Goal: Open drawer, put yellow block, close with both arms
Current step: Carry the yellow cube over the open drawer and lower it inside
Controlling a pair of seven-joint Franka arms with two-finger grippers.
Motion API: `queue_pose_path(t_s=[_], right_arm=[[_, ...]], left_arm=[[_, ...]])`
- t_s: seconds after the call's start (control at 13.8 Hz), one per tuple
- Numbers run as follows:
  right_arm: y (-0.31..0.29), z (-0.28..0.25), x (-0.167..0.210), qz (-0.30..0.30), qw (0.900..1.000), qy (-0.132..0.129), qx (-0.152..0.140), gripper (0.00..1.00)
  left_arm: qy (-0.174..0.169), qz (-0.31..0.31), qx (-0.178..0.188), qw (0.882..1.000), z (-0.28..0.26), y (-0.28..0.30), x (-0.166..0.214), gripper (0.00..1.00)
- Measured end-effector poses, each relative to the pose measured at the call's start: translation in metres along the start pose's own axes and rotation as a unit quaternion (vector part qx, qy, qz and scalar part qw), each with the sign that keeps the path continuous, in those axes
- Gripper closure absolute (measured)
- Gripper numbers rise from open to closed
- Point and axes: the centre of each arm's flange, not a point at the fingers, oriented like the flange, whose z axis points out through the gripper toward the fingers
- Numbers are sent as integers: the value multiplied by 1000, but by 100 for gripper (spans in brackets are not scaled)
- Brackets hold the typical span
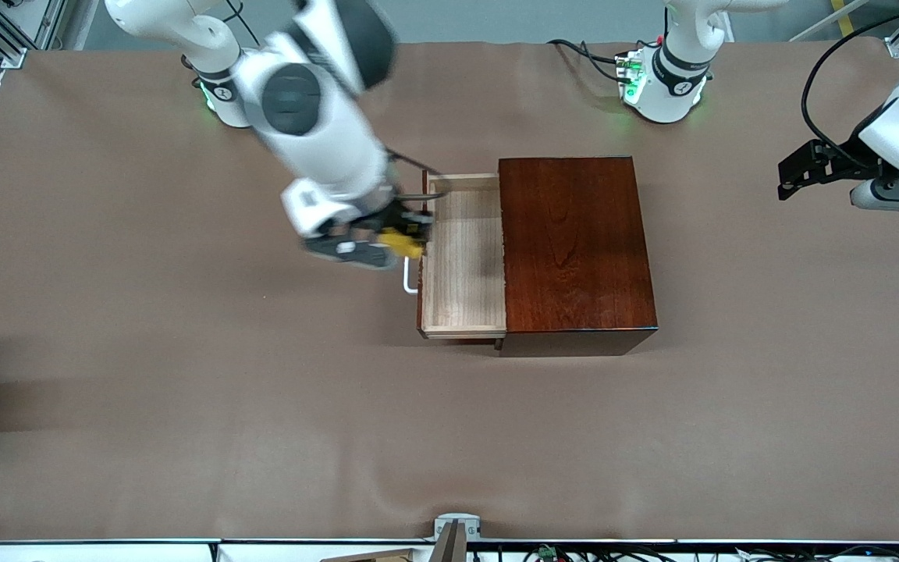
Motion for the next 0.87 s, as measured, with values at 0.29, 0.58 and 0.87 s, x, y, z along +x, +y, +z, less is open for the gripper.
queue_pose_path(t_s=[0.29,0.58,0.87], right_arm=[[-17,68,5,-16,1000,9,-3,44],[-18,95,19,-16,1000,24,5,44],[-18,131,25,-15,1000,27,3,44]], left_arm=[[-4,3,0,1000,5,4,4,0],[-2,3,0,1000,3,3,4,0],[-2,3,0,1000,3,3,5,0]])
